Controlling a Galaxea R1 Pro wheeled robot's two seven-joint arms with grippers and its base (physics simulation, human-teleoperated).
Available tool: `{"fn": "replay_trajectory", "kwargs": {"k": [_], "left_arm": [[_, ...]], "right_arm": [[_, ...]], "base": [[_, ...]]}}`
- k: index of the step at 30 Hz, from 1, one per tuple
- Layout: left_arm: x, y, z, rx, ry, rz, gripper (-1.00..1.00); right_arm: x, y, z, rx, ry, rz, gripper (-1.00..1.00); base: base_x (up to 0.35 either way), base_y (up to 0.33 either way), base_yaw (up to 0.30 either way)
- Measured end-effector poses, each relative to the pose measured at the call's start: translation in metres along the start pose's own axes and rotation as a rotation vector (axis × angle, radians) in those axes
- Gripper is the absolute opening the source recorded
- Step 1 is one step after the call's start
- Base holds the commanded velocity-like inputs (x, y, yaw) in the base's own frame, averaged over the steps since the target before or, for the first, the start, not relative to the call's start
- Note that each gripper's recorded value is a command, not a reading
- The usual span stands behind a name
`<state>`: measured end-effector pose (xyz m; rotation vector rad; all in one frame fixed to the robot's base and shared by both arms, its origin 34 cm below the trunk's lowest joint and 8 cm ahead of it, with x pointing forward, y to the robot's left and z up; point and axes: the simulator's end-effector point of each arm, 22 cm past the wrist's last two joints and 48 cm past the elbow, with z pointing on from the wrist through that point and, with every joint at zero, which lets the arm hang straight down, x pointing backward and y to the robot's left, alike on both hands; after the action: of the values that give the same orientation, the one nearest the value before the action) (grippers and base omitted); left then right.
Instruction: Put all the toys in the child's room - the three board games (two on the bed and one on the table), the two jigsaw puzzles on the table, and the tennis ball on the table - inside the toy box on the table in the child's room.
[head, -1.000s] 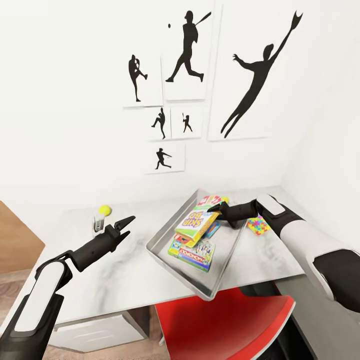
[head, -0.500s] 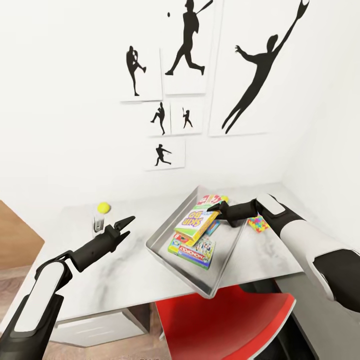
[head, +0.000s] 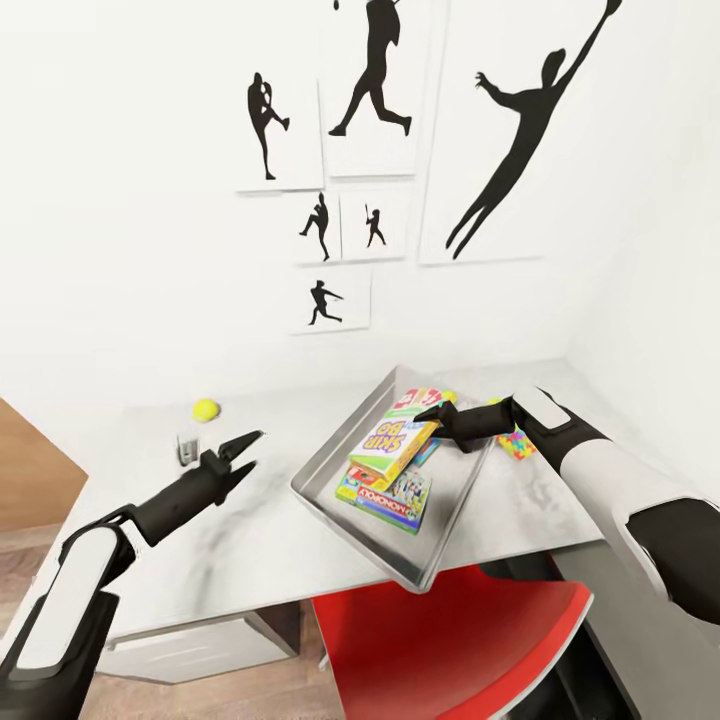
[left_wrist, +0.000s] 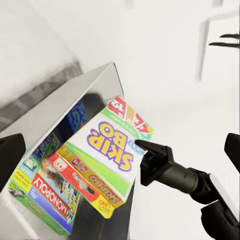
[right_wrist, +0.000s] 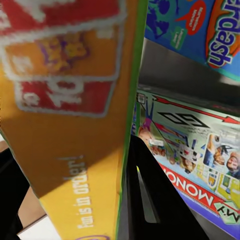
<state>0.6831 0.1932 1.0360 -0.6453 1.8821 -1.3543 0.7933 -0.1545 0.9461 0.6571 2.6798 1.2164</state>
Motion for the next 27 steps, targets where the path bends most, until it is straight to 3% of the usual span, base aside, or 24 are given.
{"fn": "replay_trajectory", "kwargs": {"k": [7, 13, 27], "left_arm": [[-0.019, -0.001, -0.026, 0.086, -0.049, -0.096, 1.0], [-0.026, -0.009, -0.034, 0.153, -0.065, -0.137, 1.0], [-0.025, -0.006, -0.036, 0.187, -0.052, -0.176, 1.0]], "right_arm": [[-0.001, -0.001, 0.004, -0.002, 0.004, -0.004, -1.0], [-0.001, -0.005, 0.009, 0.001, 0.009, 0.0, -1.0], [-0.003, -0.01, 0.017, 0.002, 0.018, 0.009, -1.0]], "base": [[0.0, 0.0, 0.0], [0.0, 0.0, 0.0], [0.0, 0.0, 0.0]]}}
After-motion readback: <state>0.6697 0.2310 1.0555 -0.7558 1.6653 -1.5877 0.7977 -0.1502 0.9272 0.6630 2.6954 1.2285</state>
